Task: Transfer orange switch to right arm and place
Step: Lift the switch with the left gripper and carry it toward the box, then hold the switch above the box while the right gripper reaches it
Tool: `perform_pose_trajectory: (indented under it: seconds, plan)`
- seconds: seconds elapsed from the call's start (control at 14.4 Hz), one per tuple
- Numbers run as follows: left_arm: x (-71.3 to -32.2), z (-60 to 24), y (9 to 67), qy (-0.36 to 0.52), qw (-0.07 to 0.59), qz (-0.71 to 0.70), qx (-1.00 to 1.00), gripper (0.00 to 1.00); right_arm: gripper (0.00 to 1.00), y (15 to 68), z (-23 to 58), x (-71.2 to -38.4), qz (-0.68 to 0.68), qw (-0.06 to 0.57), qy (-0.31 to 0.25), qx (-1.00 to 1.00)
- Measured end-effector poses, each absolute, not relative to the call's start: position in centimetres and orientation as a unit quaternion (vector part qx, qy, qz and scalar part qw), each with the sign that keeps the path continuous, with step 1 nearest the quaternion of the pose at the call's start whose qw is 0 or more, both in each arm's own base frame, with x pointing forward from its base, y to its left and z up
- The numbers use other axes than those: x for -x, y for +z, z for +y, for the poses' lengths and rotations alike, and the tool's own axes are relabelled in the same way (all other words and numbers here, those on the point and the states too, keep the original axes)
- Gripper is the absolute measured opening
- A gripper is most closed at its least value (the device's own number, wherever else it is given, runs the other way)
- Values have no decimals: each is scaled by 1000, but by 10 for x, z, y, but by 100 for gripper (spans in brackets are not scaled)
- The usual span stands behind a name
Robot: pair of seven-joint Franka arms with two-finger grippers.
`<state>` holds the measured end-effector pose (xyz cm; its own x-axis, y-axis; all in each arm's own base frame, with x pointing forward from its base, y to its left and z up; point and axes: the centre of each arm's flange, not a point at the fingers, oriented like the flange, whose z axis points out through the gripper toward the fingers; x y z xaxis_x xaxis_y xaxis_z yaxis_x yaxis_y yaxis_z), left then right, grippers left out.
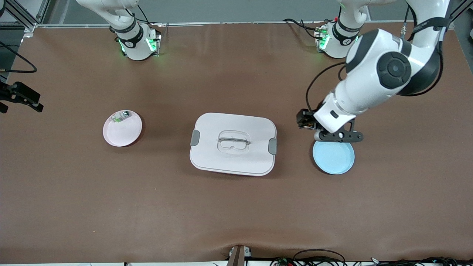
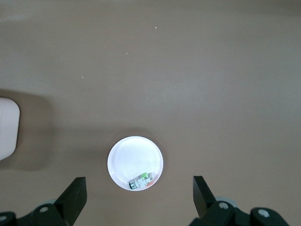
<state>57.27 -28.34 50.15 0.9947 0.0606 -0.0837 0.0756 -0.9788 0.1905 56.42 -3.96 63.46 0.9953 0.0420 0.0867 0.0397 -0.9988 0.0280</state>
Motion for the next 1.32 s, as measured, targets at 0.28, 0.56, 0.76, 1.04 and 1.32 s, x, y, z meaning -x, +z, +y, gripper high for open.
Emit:
perform_pose_trajectory:
  seconds: [0.28, 0.56, 0.76, 1.04, 1.32]
  plan:
    - [-554, -325, 526, -58, 124, 166, -977, 72, 100, 626, -8, -563, 48, 10, 17, -999]
    - [-544, -365, 538, -79, 133, 278, -948, 72, 100, 612, 13, -566, 67, 10, -6, -998]
    - [-538, -393, 541, -97, 137, 339, -926, 72, 100, 600, 39, -565, 93, 12, -31, -995]
    - [-529, -423, 546, -108, 150, 415, -891, 72, 100, 586, 114, -550, 158, 37, -77, -984]
    - [-521, -444, 547, -120, 159, 492, -847, 72, 100, 608, 159, -539, 198, 41, -57, -978]
